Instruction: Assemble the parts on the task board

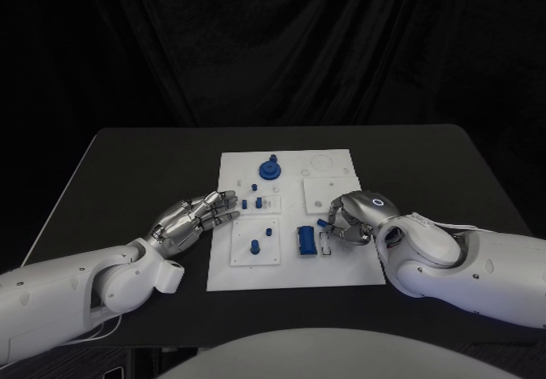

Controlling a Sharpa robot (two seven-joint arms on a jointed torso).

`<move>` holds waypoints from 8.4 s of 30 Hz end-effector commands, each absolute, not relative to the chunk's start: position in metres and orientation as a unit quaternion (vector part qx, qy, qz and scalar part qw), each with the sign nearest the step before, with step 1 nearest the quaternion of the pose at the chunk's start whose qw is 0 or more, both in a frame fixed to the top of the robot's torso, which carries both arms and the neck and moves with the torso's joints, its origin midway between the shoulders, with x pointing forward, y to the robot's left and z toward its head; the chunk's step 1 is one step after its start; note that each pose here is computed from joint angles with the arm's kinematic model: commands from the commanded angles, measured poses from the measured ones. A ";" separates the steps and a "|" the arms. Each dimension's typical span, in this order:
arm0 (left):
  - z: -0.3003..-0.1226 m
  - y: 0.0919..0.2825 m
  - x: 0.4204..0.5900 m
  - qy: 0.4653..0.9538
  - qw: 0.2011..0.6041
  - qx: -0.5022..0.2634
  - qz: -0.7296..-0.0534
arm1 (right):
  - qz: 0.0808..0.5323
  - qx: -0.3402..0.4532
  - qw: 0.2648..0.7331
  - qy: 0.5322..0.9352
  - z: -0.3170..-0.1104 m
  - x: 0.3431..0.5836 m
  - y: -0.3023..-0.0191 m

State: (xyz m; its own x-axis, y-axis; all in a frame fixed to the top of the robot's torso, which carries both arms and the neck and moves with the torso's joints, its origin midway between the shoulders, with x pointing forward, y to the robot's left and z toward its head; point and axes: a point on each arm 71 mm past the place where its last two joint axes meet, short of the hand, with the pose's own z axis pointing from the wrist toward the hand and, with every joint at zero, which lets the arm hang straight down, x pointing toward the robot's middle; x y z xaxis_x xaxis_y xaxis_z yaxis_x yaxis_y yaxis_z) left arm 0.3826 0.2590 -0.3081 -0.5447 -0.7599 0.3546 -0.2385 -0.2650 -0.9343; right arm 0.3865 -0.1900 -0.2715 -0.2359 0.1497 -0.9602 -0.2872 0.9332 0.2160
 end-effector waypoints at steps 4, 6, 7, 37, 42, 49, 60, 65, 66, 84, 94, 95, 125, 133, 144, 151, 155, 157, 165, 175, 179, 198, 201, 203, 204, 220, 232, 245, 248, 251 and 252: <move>-0.308 0.257 0.382 0.569 0.188 -0.435 -0.672 | 0.165 -0.046 0.609 0.775 -0.275 0.386 -0.192; -0.308 0.257 0.382 0.569 0.188 -0.435 -0.672 | 0.164 -0.046 0.609 0.775 -0.275 0.386 -0.192; -0.308 0.257 0.382 0.569 0.188 -0.435 -0.672 | 0.163 -0.047 0.610 0.774 -0.275 0.386 -0.192; -0.309 0.258 0.381 0.571 0.186 -0.436 -0.670 | 0.163 -0.071 0.622 0.762 -0.271 0.383 -0.203; -0.309 0.259 0.380 0.571 0.187 -0.437 -0.670 | 0.183 -0.069 0.635 0.748 -0.267 0.382 -0.204; -0.309 0.261 0.380 0.570 0.189 -0.438 -0.669 | 0.212 -0.066 0.653 0.725 -0.258 0.376 -0.210; -0.309 0.262 0.379 0.571 0.192 -0.439 -0.667 | 0.269 -0.138 0.636 0.710 -0.239 0.368 -0.204; -0.309 0.261 0.379 0.571 0.192 -0.439 -0.667 | 0.291 -0.172 0.618 0.710 -0.237 0.365 -0.198; -0.309 0.261 0.379 0.571 0.192 -0.439 -0.667 | 0.294 -0.178 0.614 0.710 -0.237 0.365 -0.197; -0.309 0.260 0.380 0.571 0.192 -0.438 -0.667 | 0.317 -0.248 0.569 0.717 -0.244 0.372 -0.187; -0.309 0.260 0.380 0.571 0.191 -0.438 -0.667 | 0.301 -0.291 0.580 0.699 -0.242 0.386 -0.185; -0.309 0.260 0.380 0.571 0.191 -0.438 -0.667 | 0.300 -0.293 0.580 0.699 -0.242 0.386 -0.185; -0.310 0.258 0.381 0.573 0.187 -0.438 -0.667 | 0.277 -0.311 0.551 0.723 -0.251 0.395 -0.182; -0.310 0.258 0.381 0.573 0.187 -0.438 -0.667 | 0.270 -0.311 0.547 0.728 -0.252 0.396 -0.183; -0.311 0.258 0.381 0.574 0.187 -0.438 -0.666 | 0.271 -0.311 0.547 0.728 -0.252 0.395 -0.184; -0.311 0.258 0.381 0.575 0.187 -0.438 -0.666 | 0.275 -0.310 0.548 0.726 -0.250 0.392 -0.183; -0.311 0.259 0.381 0.575 0.187 -0.438 -0.665 | 0.276 -0.309 0.549 0.726 -0.250 0.391 -0.184; -0.311 0.259 0.381 0.575 0.187 -0.438 -0.665 | 0.275 -0.309 0.549 0.726 -0.250 0.391 -0.184; -0.311 0.258 0.381 0.576 0.185 -0.438 -0.665 | 0.275 -0.308 0.548 0.728 -0.249 0.389 -0.184; -0.311 0.258 0.381 0.576 0.184 -0.438 -0.665 | 0.265 -0.303 0.549 0.732 -0.251 0.392 -0.185; -0.311 0.258 0.381 0.577 0.183 -0.438 -0.665 | 0.261 -0.301 0.551 0.734 -0.251 0.393 -0.185; -0.312 0.258 0.381 0.578 0.181 -0.438 -0.664 | 0.261 -0.295 0.559 0.730 -0.250 0.393 -0.185; -0.312 0.258 0.381 0.578 0.181 -0.438 -0.664 | 0.262 -0.293 0.563 0.727 -0.249 0.393 -0.186; -0.312 0.258 0.381 0.578 0.181 -0.438 -0.664 | 0.264 -0.289 0.569 0.724 -0.248 0.393 -0.187; -0.312 0.257 0.381 0.578 0.181 -0.438 -0.665 | 0.265 -0.287 0.572 0.721 -0.247 0.393 -0.188; -0.312 0.258 0.382 0.578 0.181 -0.438 -0.664 | 0.269 -0.255 0.618 0.693 -0.238 0.393 -0.197; -0.312 0.258 0.381 0.578 0.181 -0.438 -0.664 | 0.259 -0.217 0.619 0.709 -0.240 0.389 -0.211; -0.312 0.259 0.381 0.578 0.182 -0.439 -0.664 | 0.269 -0.208 0.609 0.716 -0.248 0.383 -0.209; -0.312 0.258 0.381 0.578 0.181 -0.439 -0.664 | 0.269 -0.208 0.608 0.717 -0.249 0.383 -0.208; -0.312 0.258 0.381 0.578 0.181 -0.439 -0.664 | 0.269 -0.208 0.607 0.719 -0.250 0.383 -0.207; -0.312 0.258 0.381 0.578 0.181 -0.439 -0.664 | 0.268 -0.208 0.606 0.719 -0.251 0.383 -0.207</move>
State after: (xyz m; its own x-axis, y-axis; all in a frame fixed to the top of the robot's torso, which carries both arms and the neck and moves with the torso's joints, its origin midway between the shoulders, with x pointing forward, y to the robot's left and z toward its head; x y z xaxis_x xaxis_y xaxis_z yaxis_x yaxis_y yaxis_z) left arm 0.3816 0.2599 -0.3123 -0.5455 -0.7565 0.3606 -0.2648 -0.2526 -0.9306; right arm 0.3826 -0.2061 -0.2505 -0.1828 0.0146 -0.9831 -0.6413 0.7561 0.1305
